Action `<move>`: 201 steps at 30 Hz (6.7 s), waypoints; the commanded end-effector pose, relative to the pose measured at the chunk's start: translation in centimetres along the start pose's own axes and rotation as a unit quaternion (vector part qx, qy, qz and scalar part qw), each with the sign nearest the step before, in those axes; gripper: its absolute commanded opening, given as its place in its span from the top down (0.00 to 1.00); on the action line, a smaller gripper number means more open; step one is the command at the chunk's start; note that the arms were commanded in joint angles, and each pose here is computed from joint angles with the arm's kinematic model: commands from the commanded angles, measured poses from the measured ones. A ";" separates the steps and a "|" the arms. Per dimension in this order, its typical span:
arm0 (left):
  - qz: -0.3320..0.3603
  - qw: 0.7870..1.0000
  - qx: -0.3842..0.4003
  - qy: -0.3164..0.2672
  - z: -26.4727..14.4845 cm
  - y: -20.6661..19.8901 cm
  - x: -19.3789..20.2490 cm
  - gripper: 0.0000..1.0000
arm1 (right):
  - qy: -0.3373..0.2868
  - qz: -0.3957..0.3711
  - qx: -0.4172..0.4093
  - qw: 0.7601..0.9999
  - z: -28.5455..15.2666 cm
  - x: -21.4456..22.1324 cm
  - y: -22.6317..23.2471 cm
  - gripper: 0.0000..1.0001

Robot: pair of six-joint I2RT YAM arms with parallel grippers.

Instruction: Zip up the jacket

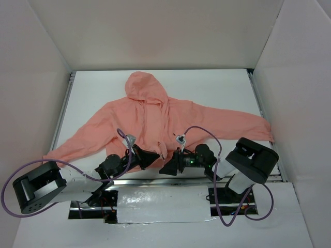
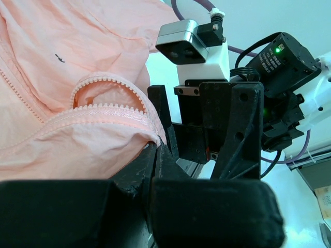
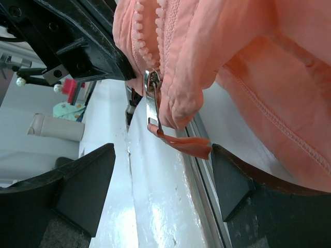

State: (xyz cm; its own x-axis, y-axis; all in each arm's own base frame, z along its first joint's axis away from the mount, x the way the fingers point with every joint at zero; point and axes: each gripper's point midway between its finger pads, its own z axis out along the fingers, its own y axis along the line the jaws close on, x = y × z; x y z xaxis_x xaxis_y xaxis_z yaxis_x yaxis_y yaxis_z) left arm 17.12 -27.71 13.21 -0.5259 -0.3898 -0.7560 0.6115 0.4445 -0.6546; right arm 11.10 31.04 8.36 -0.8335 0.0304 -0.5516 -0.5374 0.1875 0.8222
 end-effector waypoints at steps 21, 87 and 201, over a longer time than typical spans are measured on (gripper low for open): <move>0.008 1.000 -0.003 0.017 -2.4 1.4 2.1 1.00 | -0.103 -0.112 -0.107 0.983 -0.4 -4.9 6.3 0.48; 0.027 0.996 0.067 0.053 -2.5 -0.9 3.3 1.00 | -0.128 0.175 0.018 0.976 1.1 -13.2 4.1 1.00; 0.047 0.969 0.208 0.122 -1.8 -6.0 4.8 1.00 | -0.211 -0.145 -0.035 0.966 -0.1 -18.4 6.2 1.00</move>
State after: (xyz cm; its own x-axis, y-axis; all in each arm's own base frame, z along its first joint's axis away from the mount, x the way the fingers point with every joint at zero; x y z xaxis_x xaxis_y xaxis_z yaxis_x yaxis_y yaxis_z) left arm 10.93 -30.41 10.97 -0.6174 -0.1064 -0.7794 0.7561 0.1932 -0.6253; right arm 20.94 31.59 20.78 -0.6354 0.3194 -0.7030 -0.7031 0.1370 0.6978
